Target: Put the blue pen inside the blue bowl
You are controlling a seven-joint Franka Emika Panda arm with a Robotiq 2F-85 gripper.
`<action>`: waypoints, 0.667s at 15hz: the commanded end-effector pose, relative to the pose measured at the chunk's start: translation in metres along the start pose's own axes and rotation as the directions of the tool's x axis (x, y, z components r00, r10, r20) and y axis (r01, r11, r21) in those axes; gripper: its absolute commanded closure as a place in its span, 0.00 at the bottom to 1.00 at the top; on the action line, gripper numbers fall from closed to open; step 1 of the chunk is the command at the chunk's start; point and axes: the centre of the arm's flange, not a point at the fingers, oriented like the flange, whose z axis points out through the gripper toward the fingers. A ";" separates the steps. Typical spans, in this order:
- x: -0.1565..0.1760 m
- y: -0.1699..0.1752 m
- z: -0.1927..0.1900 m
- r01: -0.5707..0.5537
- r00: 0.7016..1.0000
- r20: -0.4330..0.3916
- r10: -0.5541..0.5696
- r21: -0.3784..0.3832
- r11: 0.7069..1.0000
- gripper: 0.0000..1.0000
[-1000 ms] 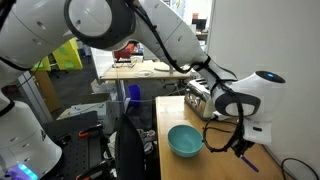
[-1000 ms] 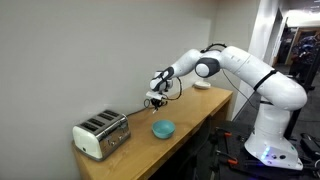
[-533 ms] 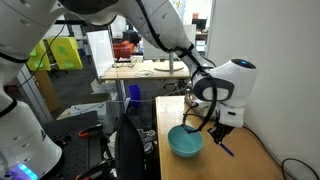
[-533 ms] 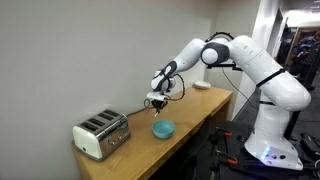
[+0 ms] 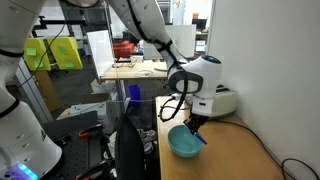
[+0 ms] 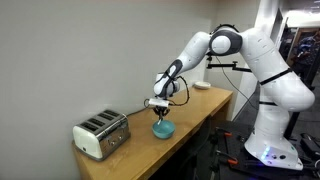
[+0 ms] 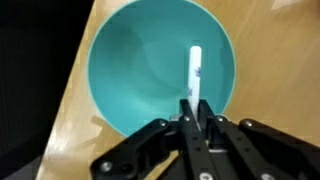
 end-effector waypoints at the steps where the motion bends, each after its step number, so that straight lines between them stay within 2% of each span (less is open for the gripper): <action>1: -0.021 0.025 -0.017 -0.001 1.000 -0.023 0.002 0.032 0.999 0.97; 6: -0.034 0.042 -0.023 0.018 1.000 -0.024 -0.017 0.033 0.999 0.97; 7: -0.037 0.043 -0.023 0.026 1.000 -0.015 -0.025 0.026 0.999 0.62; 9: -0.041 0.043 -0.025 0.047 0.999 -0.008 -0.046 0.027 0.999 0.56; 10: -0.042 0.043 -0.027 0.059 0.998 -0.005 -0.059 0.026 0.998 0.48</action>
